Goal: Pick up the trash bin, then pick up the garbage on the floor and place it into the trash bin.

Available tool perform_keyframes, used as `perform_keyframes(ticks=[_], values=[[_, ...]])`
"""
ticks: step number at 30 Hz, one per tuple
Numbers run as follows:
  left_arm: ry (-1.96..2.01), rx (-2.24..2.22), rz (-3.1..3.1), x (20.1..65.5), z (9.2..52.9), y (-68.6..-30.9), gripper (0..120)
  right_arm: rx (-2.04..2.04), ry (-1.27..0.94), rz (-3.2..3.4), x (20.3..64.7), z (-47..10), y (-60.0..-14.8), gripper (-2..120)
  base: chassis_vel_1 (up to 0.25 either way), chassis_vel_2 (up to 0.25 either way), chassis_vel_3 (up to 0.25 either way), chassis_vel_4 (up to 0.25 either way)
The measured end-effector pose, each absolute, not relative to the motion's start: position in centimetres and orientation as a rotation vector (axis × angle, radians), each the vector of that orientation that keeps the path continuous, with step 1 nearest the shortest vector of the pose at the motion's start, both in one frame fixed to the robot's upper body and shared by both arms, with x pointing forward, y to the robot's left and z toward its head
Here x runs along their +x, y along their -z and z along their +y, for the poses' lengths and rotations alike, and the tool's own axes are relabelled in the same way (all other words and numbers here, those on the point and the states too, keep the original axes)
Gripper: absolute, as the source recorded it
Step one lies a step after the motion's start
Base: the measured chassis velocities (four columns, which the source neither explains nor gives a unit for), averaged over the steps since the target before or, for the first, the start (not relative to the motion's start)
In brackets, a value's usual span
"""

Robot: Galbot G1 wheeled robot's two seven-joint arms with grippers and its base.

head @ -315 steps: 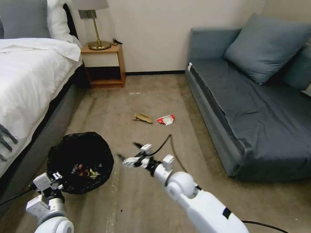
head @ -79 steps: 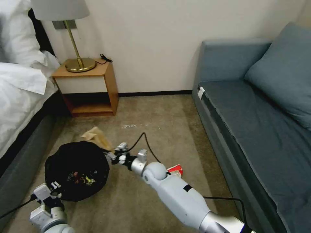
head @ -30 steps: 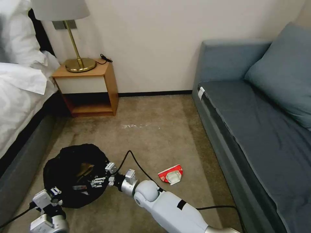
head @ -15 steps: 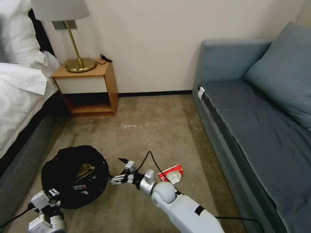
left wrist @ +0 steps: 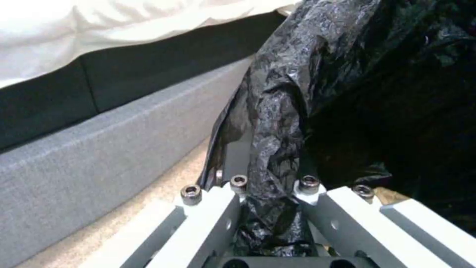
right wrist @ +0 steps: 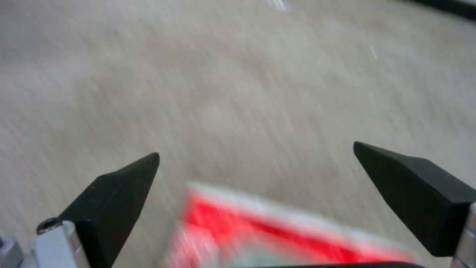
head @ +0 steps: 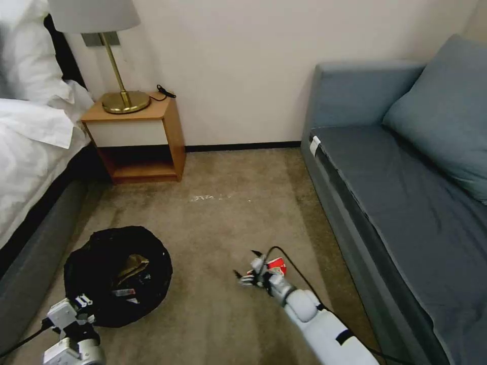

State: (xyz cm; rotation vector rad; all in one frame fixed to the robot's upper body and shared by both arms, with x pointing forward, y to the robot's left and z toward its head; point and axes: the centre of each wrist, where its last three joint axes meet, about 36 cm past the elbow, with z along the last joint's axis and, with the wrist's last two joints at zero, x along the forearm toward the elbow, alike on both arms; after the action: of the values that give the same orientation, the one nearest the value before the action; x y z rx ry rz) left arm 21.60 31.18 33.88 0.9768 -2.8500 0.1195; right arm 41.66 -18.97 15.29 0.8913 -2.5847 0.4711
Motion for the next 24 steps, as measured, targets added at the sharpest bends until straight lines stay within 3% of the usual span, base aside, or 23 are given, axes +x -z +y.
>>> perform_keyframes(ticks=[7,18,24], values=[[-0.086,0.973,-2.864,21.4,30.2,-34.3,3,0.768,-0.454,-2.543,41.4,-22.7,-13.3,100,0.000,0.000,0.000,0.000],[-0.069,0.977,-2.865,20.9,29.9,-34.7,3,0.767,-0.399,-2.499,41.8,-22.8,-11.9,100,0.000,0.000,0.000,0.000],[-0.068,0.988,-2.868,20.3,30.1,-34.6,3,0.801,-0.383,-2.473,42.1,-23.0,-11.6,80,0.000,0.000,0.000,0.000]])
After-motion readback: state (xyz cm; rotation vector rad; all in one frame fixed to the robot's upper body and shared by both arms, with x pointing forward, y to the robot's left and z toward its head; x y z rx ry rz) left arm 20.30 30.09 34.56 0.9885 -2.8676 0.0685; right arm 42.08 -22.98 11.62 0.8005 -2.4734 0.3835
